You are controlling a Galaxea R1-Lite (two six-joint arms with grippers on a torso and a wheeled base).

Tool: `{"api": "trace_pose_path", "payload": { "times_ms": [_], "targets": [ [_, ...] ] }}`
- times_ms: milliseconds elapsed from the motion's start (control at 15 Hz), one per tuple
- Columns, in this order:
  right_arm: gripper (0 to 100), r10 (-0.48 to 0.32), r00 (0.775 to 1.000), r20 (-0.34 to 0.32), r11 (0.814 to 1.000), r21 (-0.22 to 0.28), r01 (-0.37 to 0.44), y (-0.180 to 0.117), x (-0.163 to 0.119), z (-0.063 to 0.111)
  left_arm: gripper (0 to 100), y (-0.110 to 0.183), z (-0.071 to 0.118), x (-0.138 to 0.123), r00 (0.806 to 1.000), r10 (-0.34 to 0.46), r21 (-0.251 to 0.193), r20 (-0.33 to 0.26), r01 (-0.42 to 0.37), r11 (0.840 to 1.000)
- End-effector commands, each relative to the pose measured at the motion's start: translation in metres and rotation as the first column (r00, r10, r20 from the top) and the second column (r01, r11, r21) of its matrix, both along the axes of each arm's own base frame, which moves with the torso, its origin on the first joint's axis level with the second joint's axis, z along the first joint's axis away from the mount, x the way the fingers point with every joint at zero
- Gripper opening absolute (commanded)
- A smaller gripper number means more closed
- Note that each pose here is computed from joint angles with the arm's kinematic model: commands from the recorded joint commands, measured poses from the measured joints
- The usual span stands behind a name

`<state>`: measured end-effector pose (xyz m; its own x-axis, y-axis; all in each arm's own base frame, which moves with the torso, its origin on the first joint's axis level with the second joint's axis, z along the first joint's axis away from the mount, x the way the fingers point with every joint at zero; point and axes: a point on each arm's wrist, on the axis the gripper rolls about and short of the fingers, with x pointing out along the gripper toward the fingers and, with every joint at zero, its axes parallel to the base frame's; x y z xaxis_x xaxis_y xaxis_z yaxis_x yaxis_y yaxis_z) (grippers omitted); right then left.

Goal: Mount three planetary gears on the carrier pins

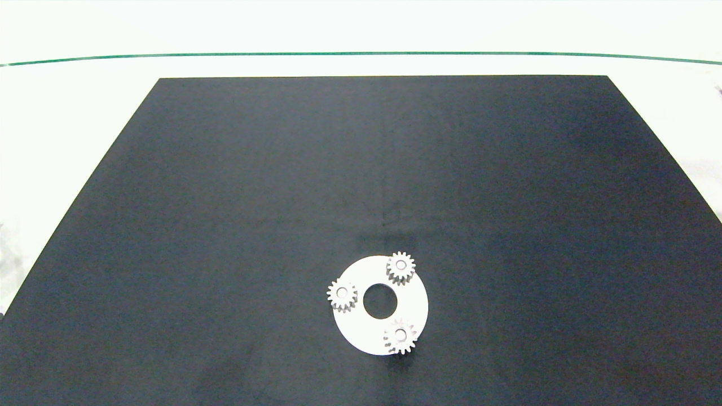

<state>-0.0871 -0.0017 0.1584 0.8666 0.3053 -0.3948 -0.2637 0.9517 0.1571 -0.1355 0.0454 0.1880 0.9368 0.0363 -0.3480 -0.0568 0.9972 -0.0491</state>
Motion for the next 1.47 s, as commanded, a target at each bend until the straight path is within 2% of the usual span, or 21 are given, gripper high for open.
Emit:
{"api": "trace_pose_path", "payload": {
  "times_ms": [67, 200, 467, 600, 867, 1467],
  "targets": [
    [100, 0.000, 0.998, -0.061, 1.000, 0.012, 0.000, 0.001, 0.014, 0.027, 100, -0.005, 0.014, 0.016, 0.998, 0.005, 0.021, -0.069, -0.004, 1.000],
    [100, 0.001, 0.998, -0.066, 1.000, 0.029, 0.000, 0.001, 0.022, 0.049, 100, -0.008, 0.026, 0.027, 0.995, 0.002, 0.029, -0.102, 0.001, 1.000],
    [100, 0.002, 0.997, -0.082, 0.999, 0.032, 0.000, 0.001, 0.031, 0.064, 100, -0.013, 0.041, 0.045, 0.987, 0.000, 0.041, -0.160, 0.007, 0.999],
    [100, -0.014, 0.995, -0.103, 0.998, 0.061, 0.020, 0.002, 0.039, 0.075, 100, -0.015, 0.046, 0.052, 0.984, 0.000, 0.046, -0.180, 0.008, 0.999],
    [100, -0.012, 0.995, -0.097, 0.998, 0.063, 0.018, 0.002, 0.040, 0.080, 100, -0.016, 0.054, 0.054, 0.984, 0.001, 0.044, -0.176, 0.007, 0.999],
    [100, -0.014, 0.994, -0.105, 0.998, 0.063, 0.021, 0.002, 0.042, 0.081, 100, -0.017, 0.054, 0.059, 0.981, 0.000, 0.048, -0.196, 0.010, 0.999]
  ]
}}
